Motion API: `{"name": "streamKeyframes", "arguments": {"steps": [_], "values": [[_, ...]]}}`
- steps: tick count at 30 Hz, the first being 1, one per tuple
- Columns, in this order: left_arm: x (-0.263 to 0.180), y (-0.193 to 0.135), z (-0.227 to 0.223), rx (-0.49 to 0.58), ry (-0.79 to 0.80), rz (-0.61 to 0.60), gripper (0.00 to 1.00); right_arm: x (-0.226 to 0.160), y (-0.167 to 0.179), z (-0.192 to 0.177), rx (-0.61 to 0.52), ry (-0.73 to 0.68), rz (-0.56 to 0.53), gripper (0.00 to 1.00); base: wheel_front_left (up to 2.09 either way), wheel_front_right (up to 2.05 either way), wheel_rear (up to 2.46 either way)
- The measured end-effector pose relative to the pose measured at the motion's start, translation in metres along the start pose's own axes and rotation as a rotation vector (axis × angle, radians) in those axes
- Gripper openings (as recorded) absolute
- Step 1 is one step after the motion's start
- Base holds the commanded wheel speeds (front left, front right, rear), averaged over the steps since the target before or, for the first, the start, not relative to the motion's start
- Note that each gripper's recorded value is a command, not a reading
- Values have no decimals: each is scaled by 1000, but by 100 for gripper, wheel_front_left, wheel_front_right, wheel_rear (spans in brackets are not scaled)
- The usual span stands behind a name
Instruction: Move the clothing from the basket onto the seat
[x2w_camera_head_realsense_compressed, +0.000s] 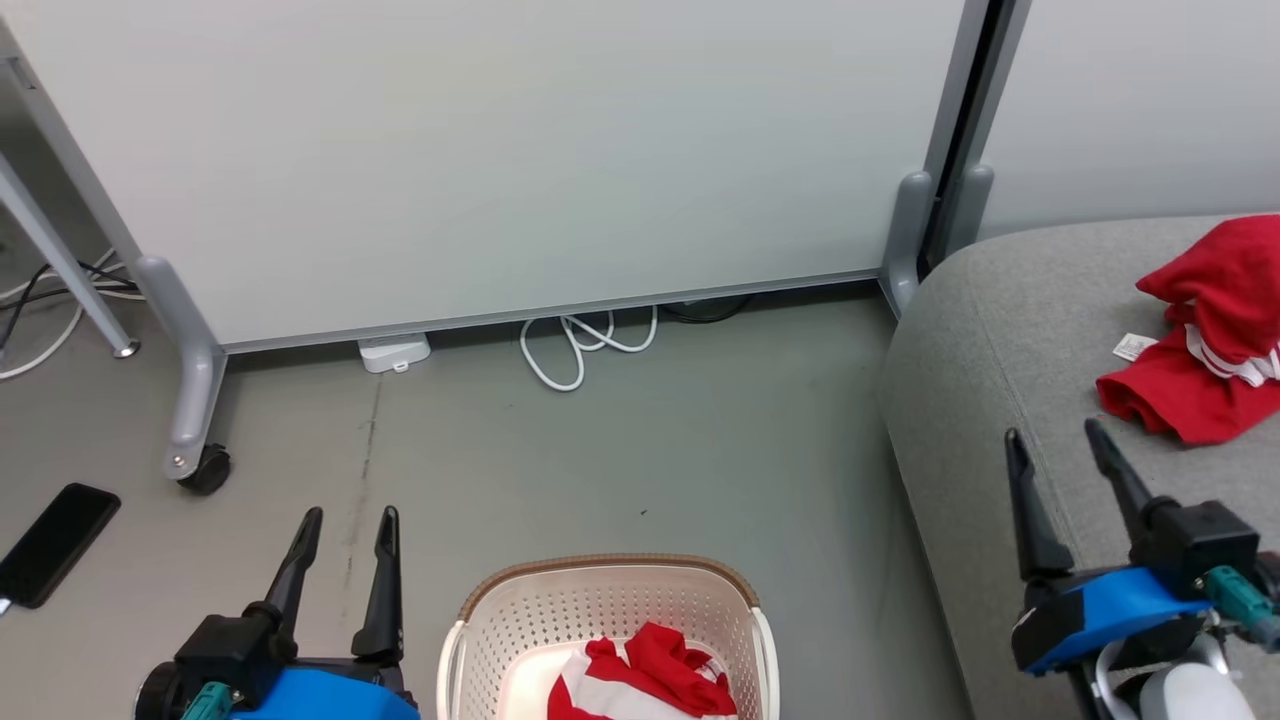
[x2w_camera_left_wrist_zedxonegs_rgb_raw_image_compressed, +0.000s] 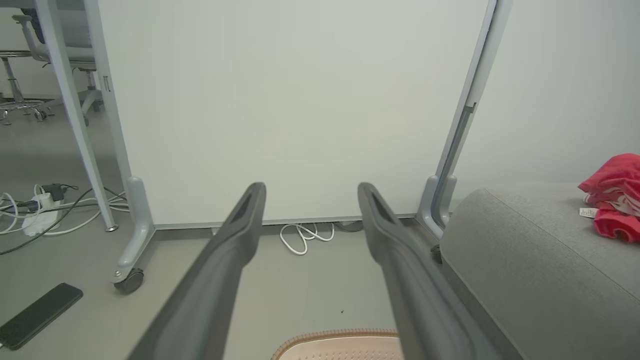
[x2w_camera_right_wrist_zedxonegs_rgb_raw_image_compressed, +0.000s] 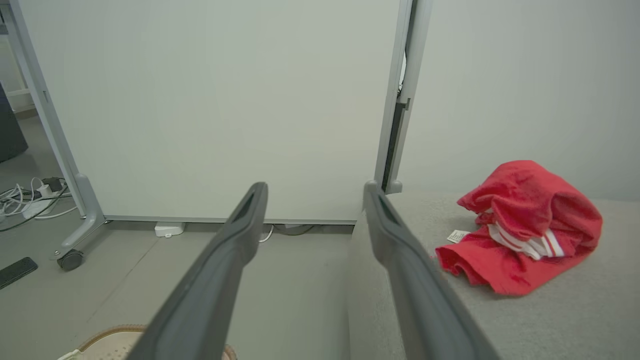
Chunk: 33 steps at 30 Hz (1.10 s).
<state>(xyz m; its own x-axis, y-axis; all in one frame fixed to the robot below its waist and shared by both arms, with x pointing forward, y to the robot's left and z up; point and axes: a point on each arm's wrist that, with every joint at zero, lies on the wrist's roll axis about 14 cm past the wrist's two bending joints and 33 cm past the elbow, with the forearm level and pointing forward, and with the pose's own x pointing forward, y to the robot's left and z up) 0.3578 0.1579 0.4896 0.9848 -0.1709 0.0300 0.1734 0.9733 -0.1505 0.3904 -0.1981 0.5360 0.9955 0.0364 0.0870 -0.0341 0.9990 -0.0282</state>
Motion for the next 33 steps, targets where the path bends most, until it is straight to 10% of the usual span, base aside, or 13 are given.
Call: {"name": "streamKeyframes", "arguments": {"steps": [33], "values": [[-11, 17, -14, -10, 41, 69, 100, -18, 35, -33, 45, 86, 78, 100, 0, 0, 0]]}}
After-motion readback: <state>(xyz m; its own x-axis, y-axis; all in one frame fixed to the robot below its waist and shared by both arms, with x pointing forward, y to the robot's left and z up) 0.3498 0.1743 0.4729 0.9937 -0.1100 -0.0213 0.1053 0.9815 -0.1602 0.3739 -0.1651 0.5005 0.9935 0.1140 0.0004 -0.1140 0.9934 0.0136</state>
